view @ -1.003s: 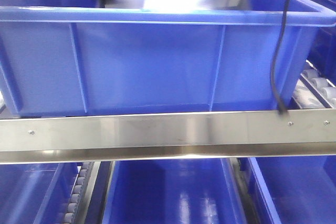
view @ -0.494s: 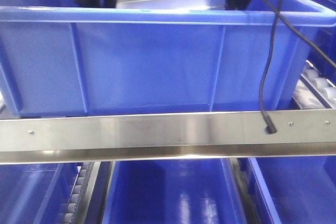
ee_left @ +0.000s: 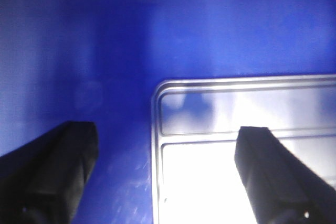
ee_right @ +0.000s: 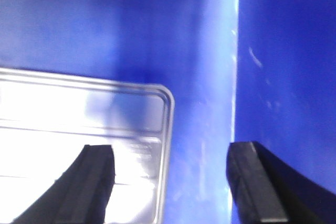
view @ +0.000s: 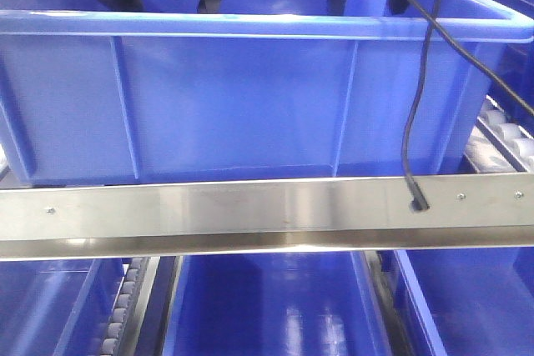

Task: Grab silver tray and place in blue box

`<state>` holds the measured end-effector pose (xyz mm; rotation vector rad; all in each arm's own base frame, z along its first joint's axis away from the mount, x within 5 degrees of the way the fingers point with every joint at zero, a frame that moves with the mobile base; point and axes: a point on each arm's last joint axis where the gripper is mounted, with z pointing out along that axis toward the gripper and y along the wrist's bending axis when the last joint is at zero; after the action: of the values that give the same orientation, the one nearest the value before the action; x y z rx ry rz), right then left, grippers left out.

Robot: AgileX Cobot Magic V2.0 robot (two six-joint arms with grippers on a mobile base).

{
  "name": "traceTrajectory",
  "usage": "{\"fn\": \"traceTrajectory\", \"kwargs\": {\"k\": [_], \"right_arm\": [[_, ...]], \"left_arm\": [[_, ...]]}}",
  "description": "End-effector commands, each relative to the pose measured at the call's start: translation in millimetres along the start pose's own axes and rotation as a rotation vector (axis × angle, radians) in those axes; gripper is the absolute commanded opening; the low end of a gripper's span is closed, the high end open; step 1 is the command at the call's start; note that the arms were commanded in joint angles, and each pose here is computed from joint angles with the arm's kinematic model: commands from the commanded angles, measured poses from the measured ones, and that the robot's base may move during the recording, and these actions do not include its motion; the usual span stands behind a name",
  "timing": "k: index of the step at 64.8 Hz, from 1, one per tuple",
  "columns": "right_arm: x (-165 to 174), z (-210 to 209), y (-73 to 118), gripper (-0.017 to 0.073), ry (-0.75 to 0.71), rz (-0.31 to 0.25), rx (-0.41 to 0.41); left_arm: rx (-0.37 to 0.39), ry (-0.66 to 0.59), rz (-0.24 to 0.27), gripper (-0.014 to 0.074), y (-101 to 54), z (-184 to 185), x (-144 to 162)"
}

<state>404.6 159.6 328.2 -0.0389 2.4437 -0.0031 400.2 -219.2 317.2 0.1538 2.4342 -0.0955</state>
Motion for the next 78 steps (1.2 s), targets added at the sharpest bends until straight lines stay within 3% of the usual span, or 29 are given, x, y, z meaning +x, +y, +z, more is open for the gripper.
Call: {"fn": "traceTrajectory", "kwargs": {"k": [1,10,17,23,25,30,43,64,78], "right_arm": [[-23.2,-60.4,-11.3,0.0521,-0.171,0.014,-0.033],[-22.0,-102.3,-16.7,0.0324,-0.205,0.019,-0.048],[-15.7,-131.9,-15.3,0.0168,-0.22,-0.029,-0.064],[-5.3,-148.9,-13.1,0.004,-0.226,-0.07,-0.079],[-1.5,-155.8,-14.1,0.005,-0.234,-0.075,-0.086],[9.2,-165.0,-16.0,0.0056,-0.238,-0.088,-0.099],[48.3,-175.3,-30.0,0.0056,-0.255,-0.122,-0.131],[135.9,-168.4,-59.2,0.0056,-0.298,-0.174,-0.197],[190.6,-169.3,-75.6,0.0056,-0.462,-0.197,-0.3]], "left_arm": [[0.043,-0.147,-0.012,0.045,8.5,-64.7,-25.2],[0.05,-0.182,0.028,0.0447,17.3,-112.3,-27.0],[0.074,-0.221,0.052,0.039,19.9,-141.7,-24.4],[0.096,-0.265,0.138,0.0298,18.4,-167.8,-16.8],[0.095,-0.266,0.172,0.0253,18.0,-173.1,-11.6],[0.095,-0.276,0.199,0.0158,20.8,-185.8,0.8],[0.148,-0.336,0.215,-0.0108,41.5,-209.3,44.9],[0.27,-0.459,0.217,-0.0098,81.4,-222.2,147.3],[0.344,-0.612,0.217,-0.0098,104.8,-224.5,209.9]]}}
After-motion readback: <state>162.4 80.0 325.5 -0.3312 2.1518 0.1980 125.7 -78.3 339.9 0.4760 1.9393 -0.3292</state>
